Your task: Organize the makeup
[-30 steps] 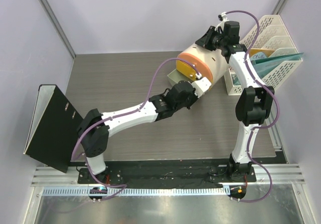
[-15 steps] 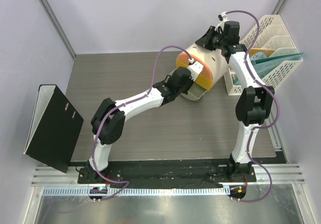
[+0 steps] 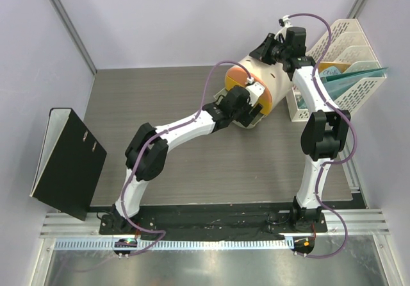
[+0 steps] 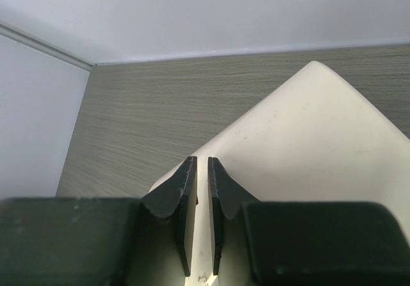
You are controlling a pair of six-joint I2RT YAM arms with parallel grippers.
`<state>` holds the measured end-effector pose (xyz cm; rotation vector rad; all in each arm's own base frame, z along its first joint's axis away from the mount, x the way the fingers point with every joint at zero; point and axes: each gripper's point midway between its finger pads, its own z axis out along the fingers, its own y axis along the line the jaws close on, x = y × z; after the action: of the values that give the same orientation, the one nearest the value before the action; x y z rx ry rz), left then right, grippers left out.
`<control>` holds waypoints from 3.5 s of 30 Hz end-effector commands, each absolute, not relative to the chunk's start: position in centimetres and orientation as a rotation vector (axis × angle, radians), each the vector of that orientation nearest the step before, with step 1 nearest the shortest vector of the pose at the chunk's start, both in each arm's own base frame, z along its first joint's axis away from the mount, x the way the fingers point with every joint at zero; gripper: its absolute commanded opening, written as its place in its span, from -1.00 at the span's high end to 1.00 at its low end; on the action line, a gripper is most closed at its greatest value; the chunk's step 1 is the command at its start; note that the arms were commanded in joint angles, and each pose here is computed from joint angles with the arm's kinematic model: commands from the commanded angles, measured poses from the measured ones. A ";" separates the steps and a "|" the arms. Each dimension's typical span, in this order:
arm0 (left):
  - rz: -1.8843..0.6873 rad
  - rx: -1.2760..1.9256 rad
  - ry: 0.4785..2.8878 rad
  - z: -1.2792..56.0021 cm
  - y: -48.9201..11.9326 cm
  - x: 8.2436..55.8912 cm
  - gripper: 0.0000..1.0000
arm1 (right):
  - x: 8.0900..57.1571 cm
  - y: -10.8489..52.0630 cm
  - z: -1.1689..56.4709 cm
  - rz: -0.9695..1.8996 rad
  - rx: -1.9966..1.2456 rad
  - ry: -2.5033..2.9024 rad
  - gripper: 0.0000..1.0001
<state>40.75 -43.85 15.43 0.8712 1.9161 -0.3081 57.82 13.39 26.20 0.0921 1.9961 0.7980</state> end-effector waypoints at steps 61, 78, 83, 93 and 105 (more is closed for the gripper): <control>-0.908 -0.072 1.616 18.8 -47.7 49.5 1.00 | 52.8 11.3 11.1 0.695 0.286 2.496 0.61; -1.161 -0.555 1.425 17.8 -45.7 51.4 1.00 | 52.6 11.3 11.3 0.690 0.279 2.496 0.61; -1.227 -0.507 1.388 18.9 -46.0 50.8 1.00 | 52.6 11.2 11.4 0.689 0.279 2.495 0.61; -1.141 -0.358 1.213 25.0 -40.3 46.7 1.00 | 53.2 10.7 14.4 0.649 0.255 2.424 0.60; -0.800 0.179 1.568 29.9 -35.4 40.5 0.24 | 51.7 11.1 28.9 0.691 0.159 2.141 0.60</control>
<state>42.64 -36.31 30.31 -0.0836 1.3725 -0.9971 55.81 12.15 27.95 0.1336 2.0521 0.7351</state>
